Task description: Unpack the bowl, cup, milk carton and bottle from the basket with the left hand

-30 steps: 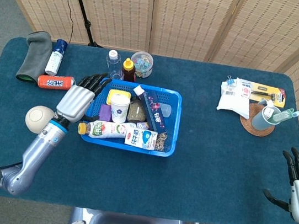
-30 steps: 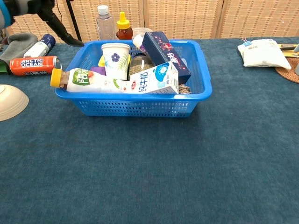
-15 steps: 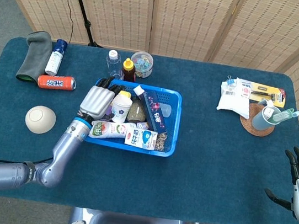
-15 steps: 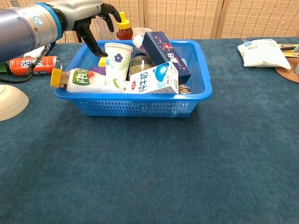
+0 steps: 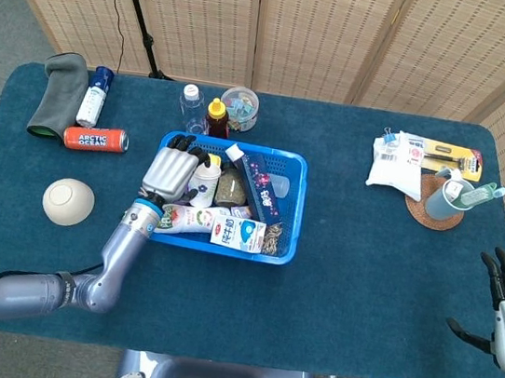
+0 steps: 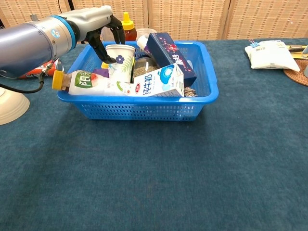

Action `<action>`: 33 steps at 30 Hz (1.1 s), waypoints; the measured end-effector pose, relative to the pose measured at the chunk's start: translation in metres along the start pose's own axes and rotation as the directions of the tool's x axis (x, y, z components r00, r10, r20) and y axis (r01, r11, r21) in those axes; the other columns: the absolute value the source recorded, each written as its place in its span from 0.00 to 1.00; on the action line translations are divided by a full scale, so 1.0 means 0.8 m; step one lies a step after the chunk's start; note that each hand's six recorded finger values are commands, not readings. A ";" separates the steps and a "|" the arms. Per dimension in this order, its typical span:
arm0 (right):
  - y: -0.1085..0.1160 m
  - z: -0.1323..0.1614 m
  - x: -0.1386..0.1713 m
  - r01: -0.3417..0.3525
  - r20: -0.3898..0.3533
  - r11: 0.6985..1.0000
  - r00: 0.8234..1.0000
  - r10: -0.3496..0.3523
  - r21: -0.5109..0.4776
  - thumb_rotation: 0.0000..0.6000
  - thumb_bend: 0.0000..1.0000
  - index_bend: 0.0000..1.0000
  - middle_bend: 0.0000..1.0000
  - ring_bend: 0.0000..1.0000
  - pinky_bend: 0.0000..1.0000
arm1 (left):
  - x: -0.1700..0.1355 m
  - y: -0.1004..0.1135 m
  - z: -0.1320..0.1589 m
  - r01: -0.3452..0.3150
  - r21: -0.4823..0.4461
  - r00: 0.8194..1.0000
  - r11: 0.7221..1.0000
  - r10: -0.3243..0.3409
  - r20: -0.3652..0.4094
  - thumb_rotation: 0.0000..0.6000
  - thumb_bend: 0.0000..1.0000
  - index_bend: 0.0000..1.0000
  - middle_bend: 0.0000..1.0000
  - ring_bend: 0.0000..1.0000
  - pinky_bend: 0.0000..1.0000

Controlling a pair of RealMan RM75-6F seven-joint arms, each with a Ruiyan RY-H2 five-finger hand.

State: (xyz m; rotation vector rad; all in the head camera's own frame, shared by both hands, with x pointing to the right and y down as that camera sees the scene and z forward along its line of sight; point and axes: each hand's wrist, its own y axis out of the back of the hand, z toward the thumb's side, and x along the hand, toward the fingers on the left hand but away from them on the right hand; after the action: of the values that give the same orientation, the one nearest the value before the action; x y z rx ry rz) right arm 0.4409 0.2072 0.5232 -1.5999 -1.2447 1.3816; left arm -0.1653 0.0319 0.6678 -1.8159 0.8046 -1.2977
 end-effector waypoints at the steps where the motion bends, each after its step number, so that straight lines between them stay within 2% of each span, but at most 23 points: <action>1: 0.000 0.000 0.000 -0.001 0.000 1.000 1.000 0.001 0.000 1.00 0.00 0.00 0.00 0.00 0.00 | 0.001 -0.001 0.001 0.002 0.002 1.000 1.000 -0.002 0.000 1.00 0.24 0.40 0.34 0.12 0.10; 6: -0.002 0.000 -0.001 -0.009 0.001 1.000 1.000 0.009 -0.002 1.00 0.00 0.00 0.00 0.00 0.00 | 0.004 -0.008 0.003 0.011 0.007 1.000 1.000 -0.011 -0.002 1.00 0.26 0.44 0.38 0.13 0.10; 11: -0.002 -0.001 -0.002 -0.006 0.003 1.000 1.000 0.006 -0.004 1.00 0.00 0.00 0.00 0.00 0.00 | 0.005 -0.011 0.004 0.009 0.005 1.000 1.000 -0.009 -0.004 1.00 0.32 0.58 0.51 0.18 0.10; 15: -0.001 -0.002 -0.002 -0.005 0.004 1.000 1.000 0.005 -0.007 1.00 0.00 0.00 0.00 0.00 0.00 | 0.004 -0.010 0.003 0.000 0.009 1.000 1.000 0.000 -0.010 1.00 0.41 0.71 0.63 0.24 0.10; 19: 0.000 -0.001 -0.002 0.000 0.002 1.000 1.000 0.000 -0.009 1.00 0.00 0.00 0.00 0.00 0.00 | 0.001 -0.006 0.001 -0.012 0.012 1.000 1.000 0.013 -0.014 1.00 0.47 0.77 0.69 0.27 0.12; 28: 0.001 0.000 -0.001 0.003 -0.001 1.000 1.000 -0.003 -0.013 1.00 0.00 0.00 0.00 0.00 0.00 | -0.013 0.017 -0.001 -0.050 -0.016 0.999 0.999 0.050 -0.002 1.00 0.50 0.80 0.72 0.29 0.12; 33: 0.002 0.000 -0.001 0.004 -0.002 1.000 1.000 -0.004 -0.015 1.00 0.00 0.00 0.00 0.00 0.00 | -0.027 0.041 -0.003 -0.094 -0.038 0.995 0.995 0.095 0.013 1.00 0.50 0.79 0.72 0.29 0.12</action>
State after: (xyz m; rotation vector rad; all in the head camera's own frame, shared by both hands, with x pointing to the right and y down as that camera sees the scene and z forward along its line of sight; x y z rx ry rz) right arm 0.4410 0.2063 0.5219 -1.6081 -1.2586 1.3707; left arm -0.1759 0.0321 0.6296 -1.7923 0.9011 -1.2153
